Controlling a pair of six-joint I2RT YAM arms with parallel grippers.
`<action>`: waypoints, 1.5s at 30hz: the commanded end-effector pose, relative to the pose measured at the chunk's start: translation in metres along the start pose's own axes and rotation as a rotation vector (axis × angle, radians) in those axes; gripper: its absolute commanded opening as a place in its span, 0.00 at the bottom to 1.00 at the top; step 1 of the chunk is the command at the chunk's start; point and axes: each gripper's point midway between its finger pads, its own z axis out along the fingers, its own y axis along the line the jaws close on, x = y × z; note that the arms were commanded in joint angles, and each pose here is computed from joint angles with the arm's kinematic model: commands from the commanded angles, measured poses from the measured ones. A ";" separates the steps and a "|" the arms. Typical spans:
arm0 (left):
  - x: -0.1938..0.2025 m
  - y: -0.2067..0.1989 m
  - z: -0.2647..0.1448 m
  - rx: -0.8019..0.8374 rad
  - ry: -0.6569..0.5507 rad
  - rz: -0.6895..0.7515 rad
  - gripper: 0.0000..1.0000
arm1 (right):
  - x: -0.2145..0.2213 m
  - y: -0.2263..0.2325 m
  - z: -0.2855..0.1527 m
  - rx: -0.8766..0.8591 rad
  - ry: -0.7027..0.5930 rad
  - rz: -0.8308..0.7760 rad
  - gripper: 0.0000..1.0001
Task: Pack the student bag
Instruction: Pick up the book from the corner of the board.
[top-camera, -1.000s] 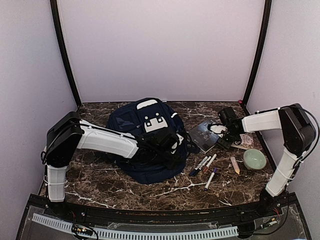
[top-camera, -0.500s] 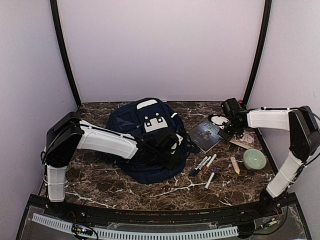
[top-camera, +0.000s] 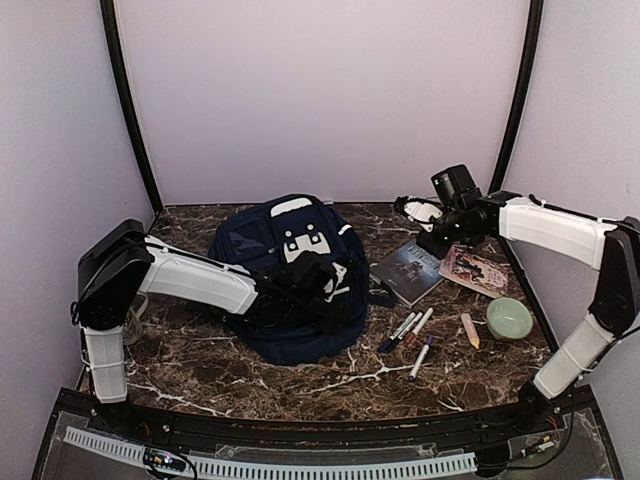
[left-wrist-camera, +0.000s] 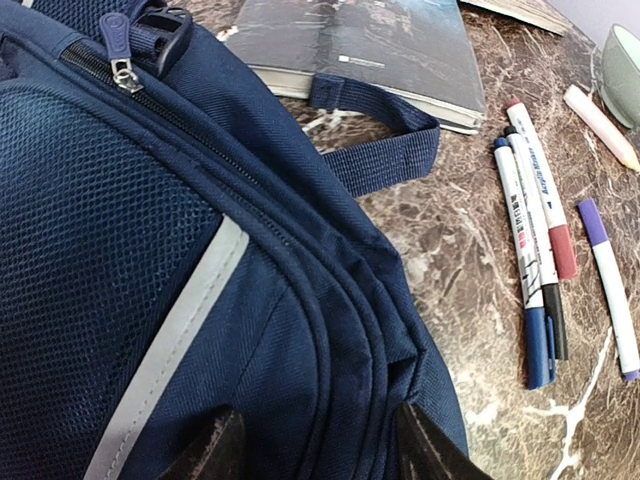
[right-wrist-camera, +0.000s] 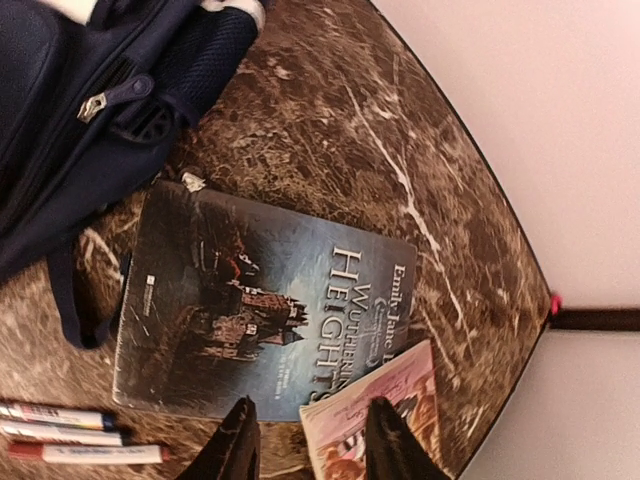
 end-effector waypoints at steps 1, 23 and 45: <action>0.046 0.040 -0.005 -0.098 0.140 -0.037 0.53 | 0.030 -0.012 0.004 0.022 0.083 0.013 0.49; 0.015 0.022 -0.029 -0.028 0.047 -0.008 0.53 | 0.157 0.002 0.066 0.258 0.365 -0.171 0.80; 0.003 0.026 -0.038 -0.057 0.019 0.004 0.53 | 0.164 -0.027 0.081 0.431 0.435 -0.173 0.18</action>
